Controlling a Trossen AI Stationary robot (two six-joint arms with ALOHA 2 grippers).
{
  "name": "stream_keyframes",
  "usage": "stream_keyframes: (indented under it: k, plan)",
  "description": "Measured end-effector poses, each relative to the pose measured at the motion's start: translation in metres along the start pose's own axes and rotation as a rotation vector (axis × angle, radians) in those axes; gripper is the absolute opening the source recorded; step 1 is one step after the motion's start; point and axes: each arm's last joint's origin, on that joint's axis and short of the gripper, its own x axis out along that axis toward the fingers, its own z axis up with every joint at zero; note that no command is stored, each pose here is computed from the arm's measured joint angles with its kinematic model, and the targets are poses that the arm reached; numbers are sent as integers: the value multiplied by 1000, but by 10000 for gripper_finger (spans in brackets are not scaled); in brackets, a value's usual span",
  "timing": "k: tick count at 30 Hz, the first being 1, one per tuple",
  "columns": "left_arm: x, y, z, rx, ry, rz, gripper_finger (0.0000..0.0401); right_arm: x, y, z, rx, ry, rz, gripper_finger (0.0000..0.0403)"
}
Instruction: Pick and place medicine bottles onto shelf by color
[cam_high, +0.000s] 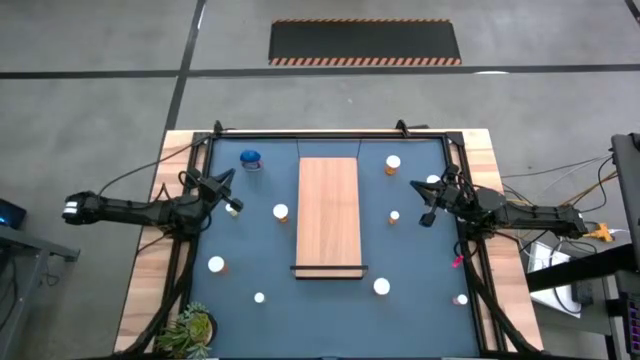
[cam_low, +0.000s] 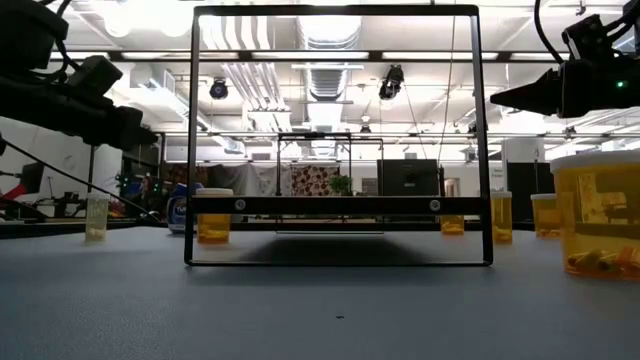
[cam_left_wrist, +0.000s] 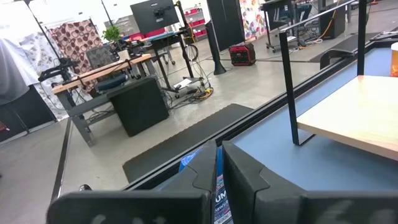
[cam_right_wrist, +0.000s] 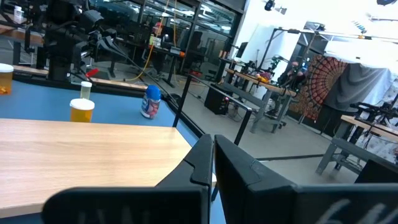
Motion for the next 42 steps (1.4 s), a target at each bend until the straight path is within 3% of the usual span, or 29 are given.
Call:
stream_keyframes:
  k: [20, 22, 25, 28, 33, 42]
  plan:
    - [0, 0, 0, -7, -1, -2, 8, 0, 0, 0, 35, -1, 1, 9]
    - [0, -2, 0, -149, -3, -69, 8, 0, 1, 0, 220, -5, 21, 9]
    - [-1, -8, 3, -545, 27, -280, 8, 0, -1, 1, 542, -10, -22, 9]
    - [-2, -9, 8, -822, 51, -371, 8, 0, -2, -1, 719, 0, -65, 9]
    - [-2, -7, 15, -904, 0, -354, 8, 0, -2, 0, 665, -3, -90, 9]
    - [-1, -9, 13, -914, 19, -356, 8, 0, -2, 0, 552, 2, -89, 9]
